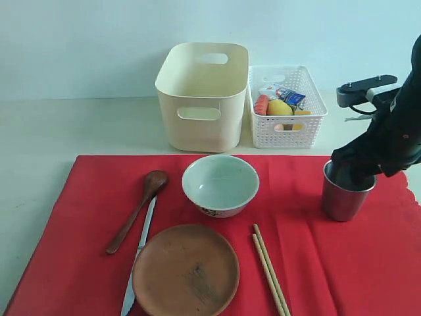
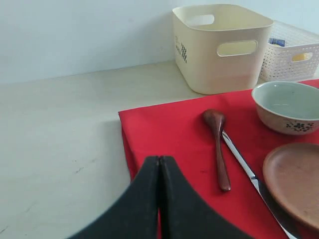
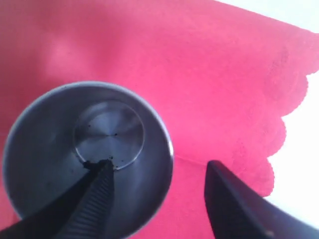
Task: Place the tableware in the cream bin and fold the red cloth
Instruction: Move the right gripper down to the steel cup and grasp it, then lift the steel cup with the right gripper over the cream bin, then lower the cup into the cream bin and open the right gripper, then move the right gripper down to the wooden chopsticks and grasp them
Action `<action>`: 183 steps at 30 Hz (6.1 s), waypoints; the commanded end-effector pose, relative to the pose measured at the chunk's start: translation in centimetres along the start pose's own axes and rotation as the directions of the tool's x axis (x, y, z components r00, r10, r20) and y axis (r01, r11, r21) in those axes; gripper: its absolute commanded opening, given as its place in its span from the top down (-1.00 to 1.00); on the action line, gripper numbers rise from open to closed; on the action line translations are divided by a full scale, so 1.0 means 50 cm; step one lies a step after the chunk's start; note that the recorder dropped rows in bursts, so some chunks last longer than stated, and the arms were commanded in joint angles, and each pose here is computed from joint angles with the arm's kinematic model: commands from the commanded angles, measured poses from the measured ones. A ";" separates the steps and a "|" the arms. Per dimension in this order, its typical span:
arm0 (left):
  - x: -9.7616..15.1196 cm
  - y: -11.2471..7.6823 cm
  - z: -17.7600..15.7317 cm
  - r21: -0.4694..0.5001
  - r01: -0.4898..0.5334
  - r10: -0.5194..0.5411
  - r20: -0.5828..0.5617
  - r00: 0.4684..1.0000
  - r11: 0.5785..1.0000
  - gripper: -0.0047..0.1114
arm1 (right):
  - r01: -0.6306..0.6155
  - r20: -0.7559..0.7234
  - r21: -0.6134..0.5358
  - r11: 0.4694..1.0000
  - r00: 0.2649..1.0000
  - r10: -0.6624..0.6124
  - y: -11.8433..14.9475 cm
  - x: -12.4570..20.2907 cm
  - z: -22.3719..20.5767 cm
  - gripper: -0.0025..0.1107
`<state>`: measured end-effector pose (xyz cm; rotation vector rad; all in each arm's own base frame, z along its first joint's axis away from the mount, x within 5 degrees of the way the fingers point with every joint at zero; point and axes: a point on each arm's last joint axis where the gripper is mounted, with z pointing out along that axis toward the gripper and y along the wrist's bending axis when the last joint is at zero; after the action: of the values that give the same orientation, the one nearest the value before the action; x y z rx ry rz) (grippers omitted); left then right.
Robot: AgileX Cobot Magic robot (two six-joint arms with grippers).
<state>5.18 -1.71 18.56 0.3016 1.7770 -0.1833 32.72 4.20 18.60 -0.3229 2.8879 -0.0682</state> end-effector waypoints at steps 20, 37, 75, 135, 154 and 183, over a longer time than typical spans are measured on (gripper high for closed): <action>0.000 0.001 0.000 -0.005 -0.001 0.001 0.010 1.000 1.000 0.92 | -0.025 0.008 -0.034 0.999 1.000 0.025 0.000 -0.021 0.039 0.96; 0.000 0.001 0.000 -0.005 -0.001 0.001 0.010 1.000 1.000 0.92 | 0.062 0.356 -0.417 0.907 0.929 0.100 0.061 -0.082 -0.167 0.96; 0.000 0.001 0.000 -0.005 0.002 -0.002 0.010 1.000 1.000 0.92 | 0.346 0.535 -0.330 0.878 0.835 -0.128 0.169 -0.458 0.030 0.96; 0.000 0.001 0.000 -0.005 0.000 0.000 0.010 1.000 1.000 0.92 | 0.290 0.323 -0.225 0.930 0.923 -0.210 0.203 -0.322 -0.235 0.40; 0.000 0.001 0.000 -0.005 0.000 0.000 0.010 1.000 1.000 0.92 | 0.394 0.134 -0.258 0.882 0.919 -0.371 0.295 -0.166 -0.193 0.40; 0.000 0.001 0.000 -0.005 0.000 0.000 0.010 1.000 1.000 0.92 | 0.305 0.005 -0.246 0.920 0.950 -0.313 0.233 0.160 -0.128 0.42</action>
<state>5.18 -1.71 18.56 0.3016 1.7770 -0.1833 21.71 13.45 22.32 -0.8089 2.8617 0.2239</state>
